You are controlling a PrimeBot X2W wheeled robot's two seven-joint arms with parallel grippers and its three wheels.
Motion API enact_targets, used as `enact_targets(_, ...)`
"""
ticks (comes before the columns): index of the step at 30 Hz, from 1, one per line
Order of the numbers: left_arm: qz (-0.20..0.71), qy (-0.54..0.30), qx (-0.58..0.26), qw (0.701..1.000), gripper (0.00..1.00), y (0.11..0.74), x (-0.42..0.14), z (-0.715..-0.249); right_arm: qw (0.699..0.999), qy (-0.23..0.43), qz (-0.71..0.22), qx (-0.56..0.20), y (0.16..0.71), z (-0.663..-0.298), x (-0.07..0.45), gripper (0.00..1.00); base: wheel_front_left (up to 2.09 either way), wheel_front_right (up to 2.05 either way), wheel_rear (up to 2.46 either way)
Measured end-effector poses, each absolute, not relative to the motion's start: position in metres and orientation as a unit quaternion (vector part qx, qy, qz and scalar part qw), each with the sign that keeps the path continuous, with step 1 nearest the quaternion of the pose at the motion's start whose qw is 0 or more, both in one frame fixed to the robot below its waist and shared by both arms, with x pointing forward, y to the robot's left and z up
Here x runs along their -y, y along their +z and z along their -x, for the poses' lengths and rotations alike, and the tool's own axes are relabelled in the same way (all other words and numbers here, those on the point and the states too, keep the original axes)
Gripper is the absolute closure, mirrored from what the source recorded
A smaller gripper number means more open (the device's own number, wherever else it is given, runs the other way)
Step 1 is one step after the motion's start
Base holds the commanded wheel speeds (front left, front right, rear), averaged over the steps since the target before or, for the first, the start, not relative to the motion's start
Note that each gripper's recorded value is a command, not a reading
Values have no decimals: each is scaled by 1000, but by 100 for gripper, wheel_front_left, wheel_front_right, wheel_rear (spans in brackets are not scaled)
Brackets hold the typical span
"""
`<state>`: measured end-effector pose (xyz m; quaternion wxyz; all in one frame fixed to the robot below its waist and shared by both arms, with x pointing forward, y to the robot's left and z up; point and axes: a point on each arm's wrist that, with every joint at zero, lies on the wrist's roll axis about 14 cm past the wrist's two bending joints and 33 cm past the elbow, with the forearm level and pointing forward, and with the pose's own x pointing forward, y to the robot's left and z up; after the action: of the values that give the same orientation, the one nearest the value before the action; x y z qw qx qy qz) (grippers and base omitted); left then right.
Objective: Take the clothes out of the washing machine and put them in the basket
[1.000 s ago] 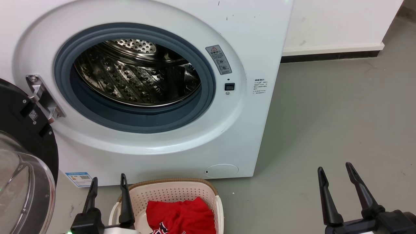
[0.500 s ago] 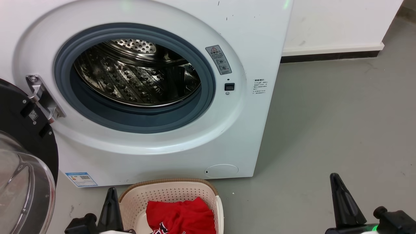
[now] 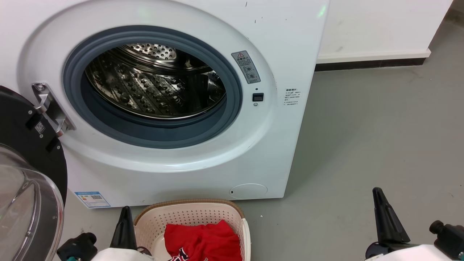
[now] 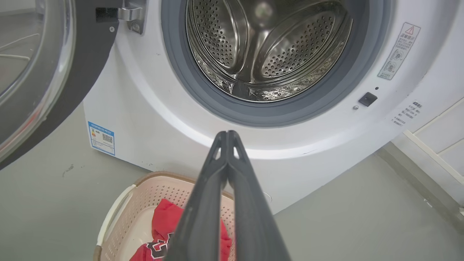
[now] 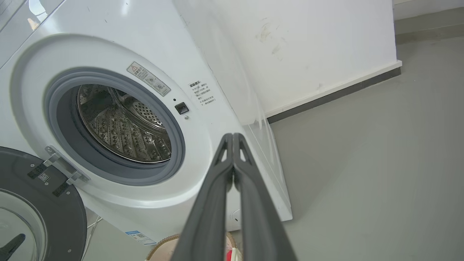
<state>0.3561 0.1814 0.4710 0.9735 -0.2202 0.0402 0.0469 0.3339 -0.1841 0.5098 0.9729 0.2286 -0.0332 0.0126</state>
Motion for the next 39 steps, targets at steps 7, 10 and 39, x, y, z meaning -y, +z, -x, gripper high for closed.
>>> enact_targets(7,276,49,-46,959,100,470,-183,-360,959,5,-283,29,508,-340,188,100,0,0,0)
enact_targets(10,298,48,-46,952,100,471,-184,-362,952,2,-304,26,507,-341,189,100,0,0,0)
enact_targets(39,487,42,-49,871,100,477,-188,-374,873,-15,-487,3,499,-359,198,100,0,0,0)
